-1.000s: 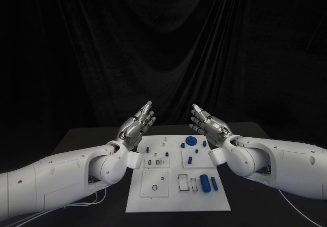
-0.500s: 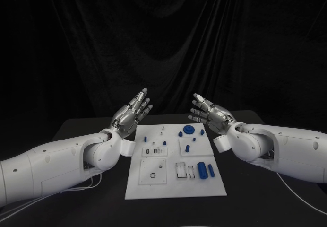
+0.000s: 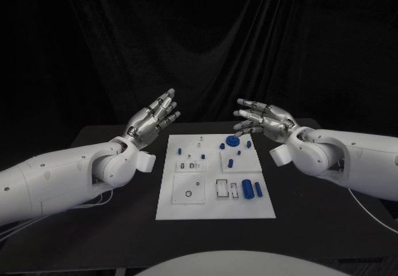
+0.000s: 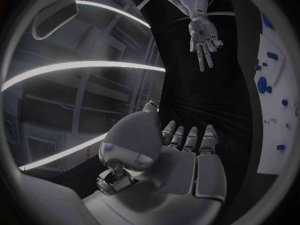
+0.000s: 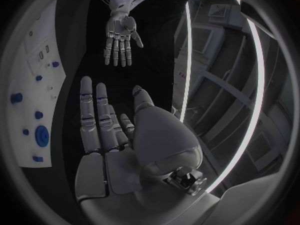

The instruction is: Assemble the parts on the task board

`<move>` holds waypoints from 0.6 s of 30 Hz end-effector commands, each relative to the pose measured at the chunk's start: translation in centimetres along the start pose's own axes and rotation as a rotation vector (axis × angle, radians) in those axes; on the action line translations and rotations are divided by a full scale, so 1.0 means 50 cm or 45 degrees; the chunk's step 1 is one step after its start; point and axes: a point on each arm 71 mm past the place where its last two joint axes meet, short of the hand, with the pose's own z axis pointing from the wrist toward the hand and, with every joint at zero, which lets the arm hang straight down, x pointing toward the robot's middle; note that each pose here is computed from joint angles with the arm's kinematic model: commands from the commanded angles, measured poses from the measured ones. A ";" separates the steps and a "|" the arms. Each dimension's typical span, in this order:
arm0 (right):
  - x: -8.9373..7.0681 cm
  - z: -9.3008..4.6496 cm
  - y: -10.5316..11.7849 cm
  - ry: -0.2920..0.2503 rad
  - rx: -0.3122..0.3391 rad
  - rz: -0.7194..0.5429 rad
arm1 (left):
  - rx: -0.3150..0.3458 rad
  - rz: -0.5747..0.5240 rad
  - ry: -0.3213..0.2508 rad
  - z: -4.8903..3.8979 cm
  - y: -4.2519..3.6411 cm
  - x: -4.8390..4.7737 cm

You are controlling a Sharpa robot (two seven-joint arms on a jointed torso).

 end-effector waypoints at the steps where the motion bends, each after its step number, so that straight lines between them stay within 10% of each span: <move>1: -0.004 0.005 0.022 0.065 -0.027 -0.375 | 0.109 0.059 0.042 -0.007 -0.015 -0.003; 18: -0.022 0.039 0.133 0.166 0.132 -1.722 | 0.186 0.395 0.090 -0.050 -0.040 -0.035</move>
